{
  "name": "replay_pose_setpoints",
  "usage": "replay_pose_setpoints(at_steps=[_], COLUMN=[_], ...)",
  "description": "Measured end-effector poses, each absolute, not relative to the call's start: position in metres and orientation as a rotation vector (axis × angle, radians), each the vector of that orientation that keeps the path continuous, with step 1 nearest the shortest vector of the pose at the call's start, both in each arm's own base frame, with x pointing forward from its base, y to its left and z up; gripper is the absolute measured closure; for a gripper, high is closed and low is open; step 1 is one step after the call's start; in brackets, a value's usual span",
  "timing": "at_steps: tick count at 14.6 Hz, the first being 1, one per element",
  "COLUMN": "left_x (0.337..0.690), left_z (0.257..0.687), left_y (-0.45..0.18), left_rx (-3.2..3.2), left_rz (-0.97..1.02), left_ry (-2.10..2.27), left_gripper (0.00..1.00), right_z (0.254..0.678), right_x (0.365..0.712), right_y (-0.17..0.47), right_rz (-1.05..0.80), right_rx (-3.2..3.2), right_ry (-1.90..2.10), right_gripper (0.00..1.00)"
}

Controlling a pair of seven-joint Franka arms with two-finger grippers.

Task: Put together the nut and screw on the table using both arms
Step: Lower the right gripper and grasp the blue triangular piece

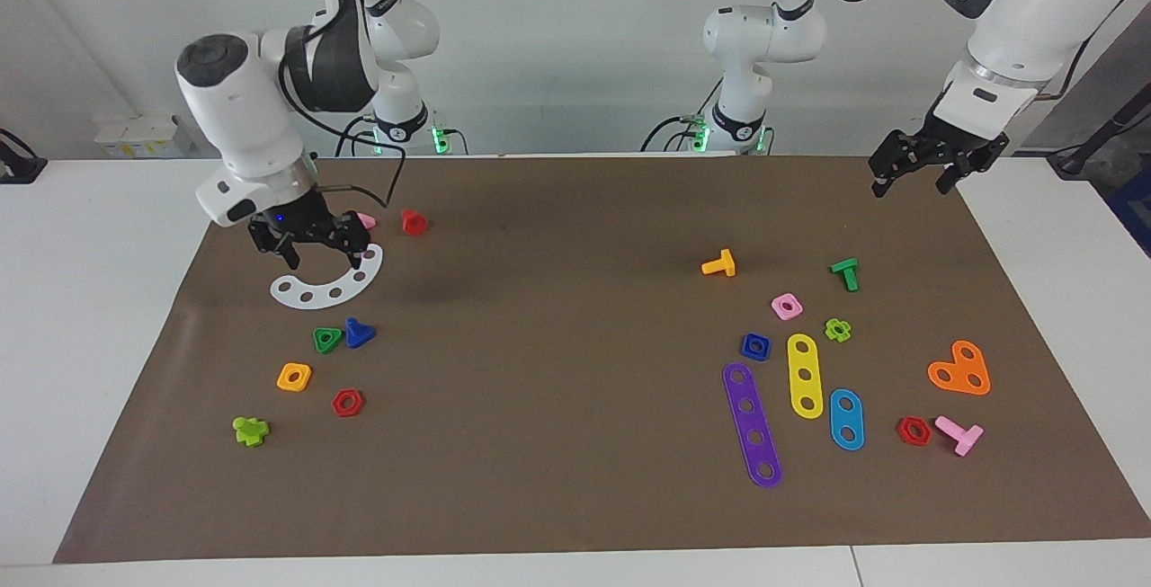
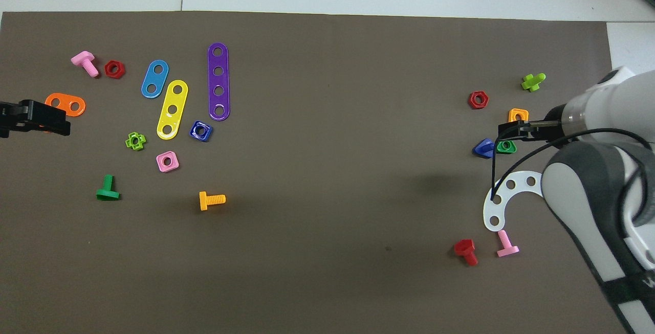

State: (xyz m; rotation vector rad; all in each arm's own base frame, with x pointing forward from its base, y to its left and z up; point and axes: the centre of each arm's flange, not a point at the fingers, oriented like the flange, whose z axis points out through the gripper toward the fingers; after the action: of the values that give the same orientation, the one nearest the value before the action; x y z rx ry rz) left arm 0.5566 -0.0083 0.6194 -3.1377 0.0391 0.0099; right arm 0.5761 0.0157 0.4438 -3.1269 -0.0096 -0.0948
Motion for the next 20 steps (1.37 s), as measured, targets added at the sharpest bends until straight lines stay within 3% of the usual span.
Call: replay_pose_setpoints(at_steps=[5,8,9,13,20], left_x=[0.557,0.557,0.557,0.557,0.557], left_z=[0.619,0.619,0.619,0.619,0.620], left_y=[-0.008,-0.008,-0.008,-0.008,-0.008], left_rx=[-3.138,-3.138,-3.138,-3.138,-3.138], left_rz=[0.010,0.010,0.010,0.010,0.010], left_ry=[0.039,0.039,0.039,0.039,0.039], left_gripper=[0.00,0.00,0.00,0.00,0.00], right_z=[0.344,0.318,0.316,0.313,0.306], right_x=[0.586,0.578,0.577,0.575,0.571], right_y=[0.013,0.005,0.002,-0.003,-0.003], right_rz=[-0.141,-0.134,-0.130,-0.143,-0.145], right_rx=[-3.112,-3.076,-3.072,-3.071,-3.073], right_ry=[-0.189,-0.275,-0.302,-0.345,-0.347], right_gripper=[0.00,0.04,0.09,0.56,0.66])
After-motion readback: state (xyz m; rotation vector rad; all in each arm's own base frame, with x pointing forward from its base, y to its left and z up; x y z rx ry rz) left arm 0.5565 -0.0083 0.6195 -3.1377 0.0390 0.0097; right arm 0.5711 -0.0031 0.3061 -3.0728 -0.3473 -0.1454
